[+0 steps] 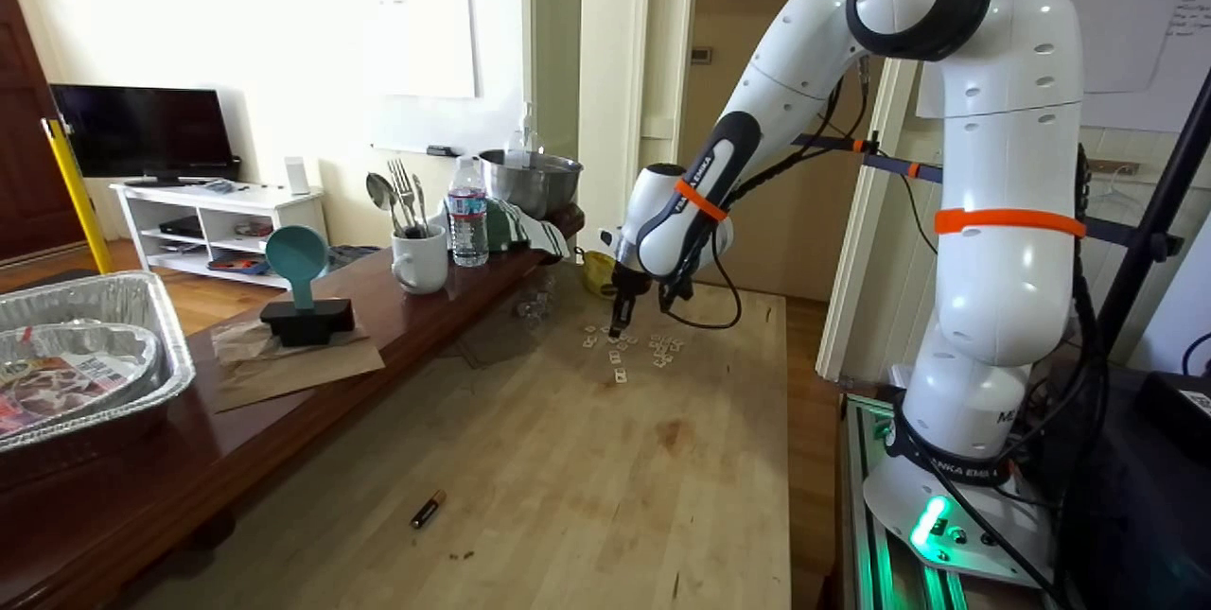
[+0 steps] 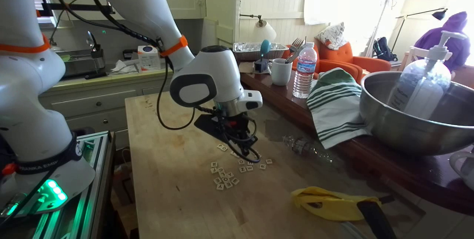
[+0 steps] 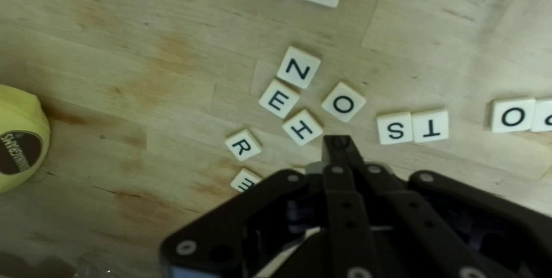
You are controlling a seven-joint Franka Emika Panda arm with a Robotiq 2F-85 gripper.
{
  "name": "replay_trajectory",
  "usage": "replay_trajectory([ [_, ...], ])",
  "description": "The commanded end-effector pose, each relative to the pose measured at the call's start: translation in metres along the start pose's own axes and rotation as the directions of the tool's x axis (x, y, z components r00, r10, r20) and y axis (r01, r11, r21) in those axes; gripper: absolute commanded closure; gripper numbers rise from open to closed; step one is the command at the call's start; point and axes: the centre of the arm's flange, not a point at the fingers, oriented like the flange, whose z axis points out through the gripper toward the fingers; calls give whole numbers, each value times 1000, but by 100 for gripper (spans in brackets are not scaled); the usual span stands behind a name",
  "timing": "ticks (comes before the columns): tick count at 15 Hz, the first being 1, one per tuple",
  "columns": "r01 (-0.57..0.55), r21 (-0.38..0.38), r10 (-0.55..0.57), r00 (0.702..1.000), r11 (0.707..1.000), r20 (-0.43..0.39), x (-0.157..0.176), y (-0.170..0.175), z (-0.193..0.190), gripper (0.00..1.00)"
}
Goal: Arrange the words to form poots
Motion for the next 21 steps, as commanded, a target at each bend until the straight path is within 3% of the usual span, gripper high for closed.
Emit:
replay_trajectory([
  [1, -3, -11, 3, 1000, 1000, 3, -4, 6, 13, 100],
  [21, 39, 67, -46, 994, 997, 96, -23, -13, 15, 100],
])
